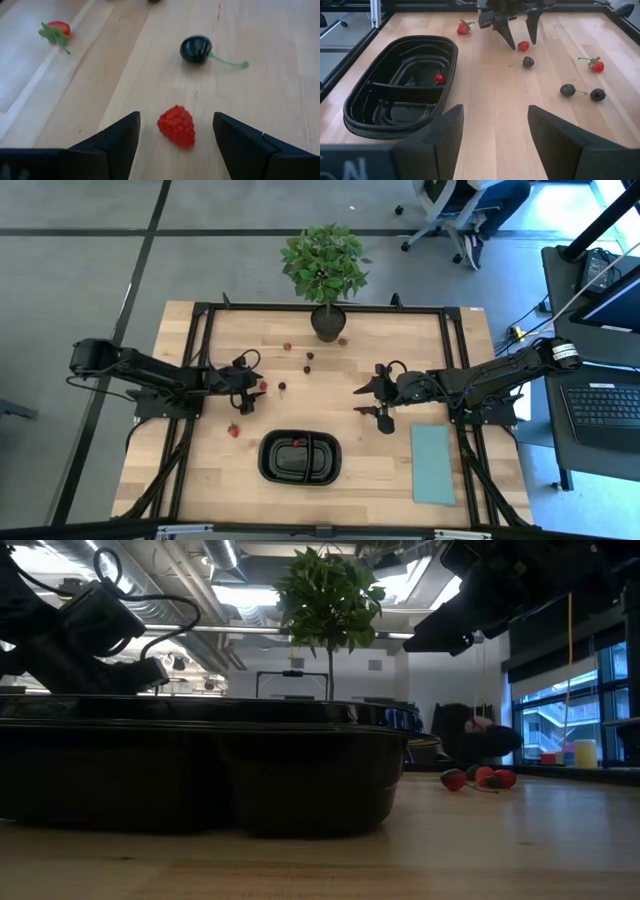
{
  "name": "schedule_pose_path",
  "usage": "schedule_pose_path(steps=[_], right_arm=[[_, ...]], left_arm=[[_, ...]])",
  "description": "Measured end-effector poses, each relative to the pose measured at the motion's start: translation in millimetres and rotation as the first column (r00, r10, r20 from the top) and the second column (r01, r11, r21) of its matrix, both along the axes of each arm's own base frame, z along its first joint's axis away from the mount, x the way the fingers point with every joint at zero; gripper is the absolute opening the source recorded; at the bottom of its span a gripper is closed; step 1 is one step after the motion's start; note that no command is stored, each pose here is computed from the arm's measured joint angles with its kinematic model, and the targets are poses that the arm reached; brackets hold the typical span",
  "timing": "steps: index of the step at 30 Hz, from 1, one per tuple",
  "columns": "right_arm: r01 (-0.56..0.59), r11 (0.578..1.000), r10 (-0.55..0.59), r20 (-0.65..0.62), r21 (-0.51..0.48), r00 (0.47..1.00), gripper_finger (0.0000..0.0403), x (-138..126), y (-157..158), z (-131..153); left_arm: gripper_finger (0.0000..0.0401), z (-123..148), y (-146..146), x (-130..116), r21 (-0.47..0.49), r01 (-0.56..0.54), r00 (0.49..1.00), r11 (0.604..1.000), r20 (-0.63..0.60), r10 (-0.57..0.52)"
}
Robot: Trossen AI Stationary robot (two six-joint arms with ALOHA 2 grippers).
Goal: Pick and placing Produce into tupperware
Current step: Put the left red raspberry into the black container with the other red fruit
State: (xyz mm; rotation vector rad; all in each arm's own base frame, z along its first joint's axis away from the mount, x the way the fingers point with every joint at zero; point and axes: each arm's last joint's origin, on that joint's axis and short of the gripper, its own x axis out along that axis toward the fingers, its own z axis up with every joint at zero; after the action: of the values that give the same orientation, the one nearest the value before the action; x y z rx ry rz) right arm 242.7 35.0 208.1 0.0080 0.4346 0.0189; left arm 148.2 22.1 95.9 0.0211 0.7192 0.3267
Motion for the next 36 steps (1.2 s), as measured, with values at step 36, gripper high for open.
schedule_pose_path(steps=[36], right_arm=[[0.002,1.0,-0.002,0.0,0.003,1.0,0.0223,0.0,-0.1,0.0]], left_arm=[[0.0195,-6.2,0.0,3.5,-0.001,0.012,1.0,1.0,-0.023,-0.012]])
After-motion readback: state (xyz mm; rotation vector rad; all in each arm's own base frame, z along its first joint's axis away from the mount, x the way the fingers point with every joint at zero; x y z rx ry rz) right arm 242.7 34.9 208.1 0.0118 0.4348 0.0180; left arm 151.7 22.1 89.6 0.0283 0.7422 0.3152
